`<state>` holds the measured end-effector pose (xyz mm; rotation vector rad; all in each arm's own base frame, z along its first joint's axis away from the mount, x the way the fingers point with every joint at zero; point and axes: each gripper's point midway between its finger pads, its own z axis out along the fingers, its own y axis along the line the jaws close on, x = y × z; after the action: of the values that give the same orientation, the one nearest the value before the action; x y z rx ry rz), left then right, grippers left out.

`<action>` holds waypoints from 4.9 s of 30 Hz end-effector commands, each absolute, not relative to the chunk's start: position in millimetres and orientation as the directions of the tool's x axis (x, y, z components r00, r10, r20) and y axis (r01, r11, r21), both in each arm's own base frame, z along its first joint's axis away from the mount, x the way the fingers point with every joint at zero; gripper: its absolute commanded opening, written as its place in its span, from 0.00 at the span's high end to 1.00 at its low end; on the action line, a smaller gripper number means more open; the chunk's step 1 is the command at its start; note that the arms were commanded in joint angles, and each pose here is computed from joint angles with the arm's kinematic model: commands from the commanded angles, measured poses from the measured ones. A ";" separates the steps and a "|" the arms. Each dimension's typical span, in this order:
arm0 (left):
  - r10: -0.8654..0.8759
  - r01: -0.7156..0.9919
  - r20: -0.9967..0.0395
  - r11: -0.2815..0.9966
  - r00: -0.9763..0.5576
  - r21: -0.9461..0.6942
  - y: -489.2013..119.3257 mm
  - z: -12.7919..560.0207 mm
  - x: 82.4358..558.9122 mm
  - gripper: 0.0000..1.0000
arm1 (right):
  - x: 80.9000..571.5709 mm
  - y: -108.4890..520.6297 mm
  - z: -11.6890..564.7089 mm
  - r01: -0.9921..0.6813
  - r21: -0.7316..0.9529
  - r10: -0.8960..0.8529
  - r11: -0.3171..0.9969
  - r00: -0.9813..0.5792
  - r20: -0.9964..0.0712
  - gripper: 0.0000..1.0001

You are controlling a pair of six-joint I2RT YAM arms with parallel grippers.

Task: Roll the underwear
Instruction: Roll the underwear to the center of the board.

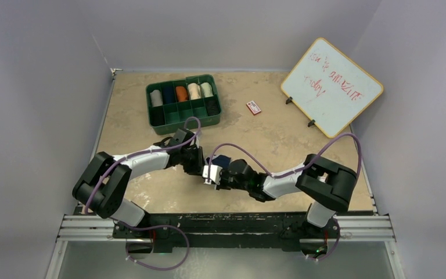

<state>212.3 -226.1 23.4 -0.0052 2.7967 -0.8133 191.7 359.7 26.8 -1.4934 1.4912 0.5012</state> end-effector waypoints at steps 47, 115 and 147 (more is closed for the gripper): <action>-0.092 0.183 -0.407 0.790 -0.909 -0.585 -213.3 54.2 221.0 0.51 | 186.0 340.7 -1.3 -0.450 0.865 -0.332 0.224 -0.869 -0.366 0.98; -0.025 0.109 -0.258 0.864 -0.966 -0.492 -210.6 19.8 216.0 0.94 | 199.4 344.8 12.3 -0.934 -0.336 -0.605 0.123 0.198 -0.771 0.95; -0.179 0.121 -0.385 0.761 -0.905 -0.638 -205.5 67.2 200.1 0.52 | 170.9 354.8 8.0 -0.559 0.797 -0.425 0.227 -0.793 -0.436 0.90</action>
<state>197.2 -192.1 53.1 -0.1234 2.6060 -0.8333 186.8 369.2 26.7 -1.0457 2.1456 1.5398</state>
